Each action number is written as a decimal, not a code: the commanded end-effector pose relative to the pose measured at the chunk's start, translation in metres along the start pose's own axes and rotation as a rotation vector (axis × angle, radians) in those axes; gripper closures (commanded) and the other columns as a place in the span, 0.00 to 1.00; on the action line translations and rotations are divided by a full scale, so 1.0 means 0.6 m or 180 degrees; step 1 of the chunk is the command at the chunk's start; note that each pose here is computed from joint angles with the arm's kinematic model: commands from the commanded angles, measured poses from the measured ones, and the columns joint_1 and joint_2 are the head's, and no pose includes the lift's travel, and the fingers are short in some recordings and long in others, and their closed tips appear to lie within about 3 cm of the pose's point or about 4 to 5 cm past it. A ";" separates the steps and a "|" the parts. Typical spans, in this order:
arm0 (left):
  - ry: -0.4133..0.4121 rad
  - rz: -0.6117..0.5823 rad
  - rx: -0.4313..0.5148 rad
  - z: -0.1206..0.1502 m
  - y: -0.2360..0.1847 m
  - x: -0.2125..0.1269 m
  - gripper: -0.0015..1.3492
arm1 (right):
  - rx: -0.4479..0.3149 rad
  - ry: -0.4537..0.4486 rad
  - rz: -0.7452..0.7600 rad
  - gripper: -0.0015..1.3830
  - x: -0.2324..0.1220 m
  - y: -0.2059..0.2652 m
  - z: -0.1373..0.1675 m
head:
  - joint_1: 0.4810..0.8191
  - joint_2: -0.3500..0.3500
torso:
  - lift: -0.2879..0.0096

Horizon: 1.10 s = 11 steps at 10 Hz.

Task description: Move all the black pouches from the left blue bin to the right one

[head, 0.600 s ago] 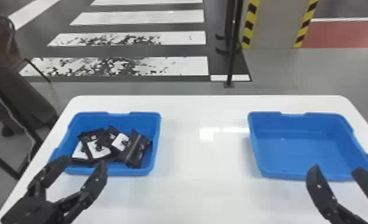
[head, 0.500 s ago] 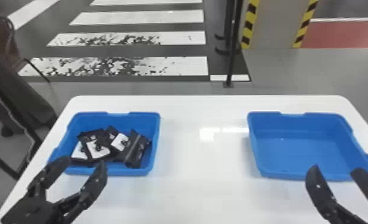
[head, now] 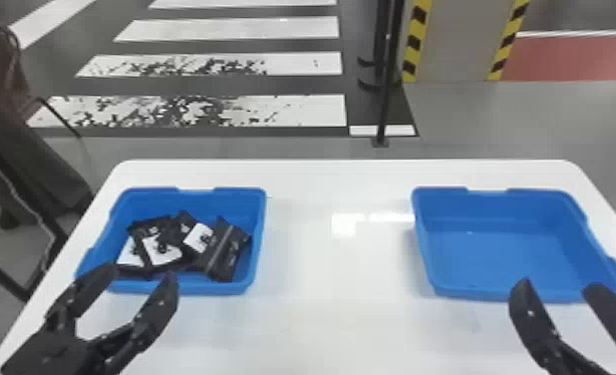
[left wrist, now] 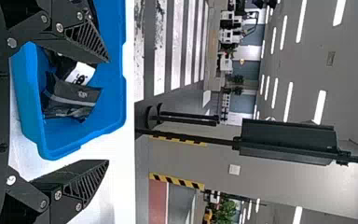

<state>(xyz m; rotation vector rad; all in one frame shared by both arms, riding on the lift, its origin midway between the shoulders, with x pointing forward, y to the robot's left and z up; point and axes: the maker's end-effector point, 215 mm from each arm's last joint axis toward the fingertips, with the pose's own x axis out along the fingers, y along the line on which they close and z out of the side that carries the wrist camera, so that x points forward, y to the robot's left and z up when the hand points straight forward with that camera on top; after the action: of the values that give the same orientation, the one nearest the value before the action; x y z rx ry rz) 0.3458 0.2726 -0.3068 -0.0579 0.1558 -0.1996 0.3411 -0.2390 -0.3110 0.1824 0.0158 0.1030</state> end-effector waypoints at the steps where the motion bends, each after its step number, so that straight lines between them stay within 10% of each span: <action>1: 0.0099 0.0005 -0.0029 -0.013 0.004 0.004 0.22 | 0.0009 0.0000 -0.0005 0.21 0.000 -0.001 0.000 | 0.63 0.58 | 0.50; 11: 0.0843 -0.0031 -0.0108 -0.105 0.068 0.160 0.22 | 0.0102 0.0052 0.0015 0.21 0.003 0.005 -0.012 | 0.63 0.61 | 0.50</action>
<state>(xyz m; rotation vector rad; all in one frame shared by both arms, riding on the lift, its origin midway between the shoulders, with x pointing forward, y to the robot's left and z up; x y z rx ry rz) 0.4307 0.2888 -0.3784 -0.0559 0.3992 -0.2131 0.3418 -0.2358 -0.3179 0.2115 0.0345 0.1069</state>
